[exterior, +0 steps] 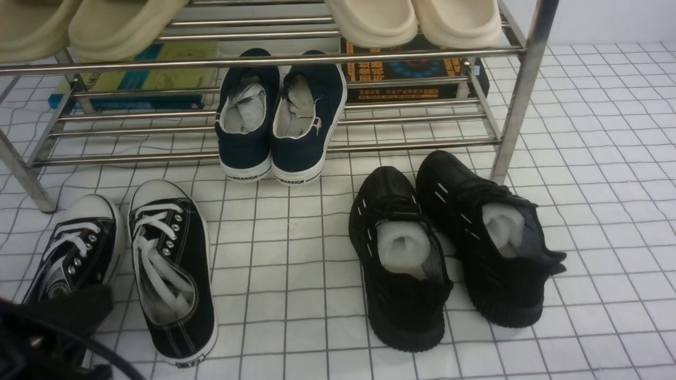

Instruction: Take the shoes off the shelf with your hand from the white checkered tablecloth.

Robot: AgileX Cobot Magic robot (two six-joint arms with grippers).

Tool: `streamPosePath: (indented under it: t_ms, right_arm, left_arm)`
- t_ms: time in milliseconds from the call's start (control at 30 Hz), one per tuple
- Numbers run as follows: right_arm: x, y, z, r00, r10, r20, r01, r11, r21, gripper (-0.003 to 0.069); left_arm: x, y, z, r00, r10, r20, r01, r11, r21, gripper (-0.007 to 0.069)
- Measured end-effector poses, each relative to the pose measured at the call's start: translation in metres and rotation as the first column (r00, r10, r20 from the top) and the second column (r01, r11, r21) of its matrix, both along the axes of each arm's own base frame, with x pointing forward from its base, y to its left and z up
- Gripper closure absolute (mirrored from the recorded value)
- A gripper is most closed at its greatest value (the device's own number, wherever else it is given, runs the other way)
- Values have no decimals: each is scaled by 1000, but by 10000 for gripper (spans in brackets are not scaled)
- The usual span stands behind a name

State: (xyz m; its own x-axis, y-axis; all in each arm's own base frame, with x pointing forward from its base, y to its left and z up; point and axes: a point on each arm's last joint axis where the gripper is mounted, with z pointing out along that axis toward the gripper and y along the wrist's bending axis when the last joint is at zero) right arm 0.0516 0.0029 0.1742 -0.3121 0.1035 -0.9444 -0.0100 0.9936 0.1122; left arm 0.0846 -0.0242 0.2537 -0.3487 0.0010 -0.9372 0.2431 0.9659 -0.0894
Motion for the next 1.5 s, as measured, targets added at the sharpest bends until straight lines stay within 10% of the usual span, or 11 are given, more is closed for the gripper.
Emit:
streamPosePath:
  t_ms: [400, 1500]
  right_arm:
    - [0, 0, 0, 1000, 0, 0, 0, 1000, 0, 420]
    - [0, 0, 0, 1000, 0, 0, 0, 1000, 0, 420]
  left_arm:
    - [-30, 26, -77, 958, 283, 52, -282, 959, -13, 590]
    - [-32, 27, -82, 956, 291, 48, -291, 957, -7, 568]
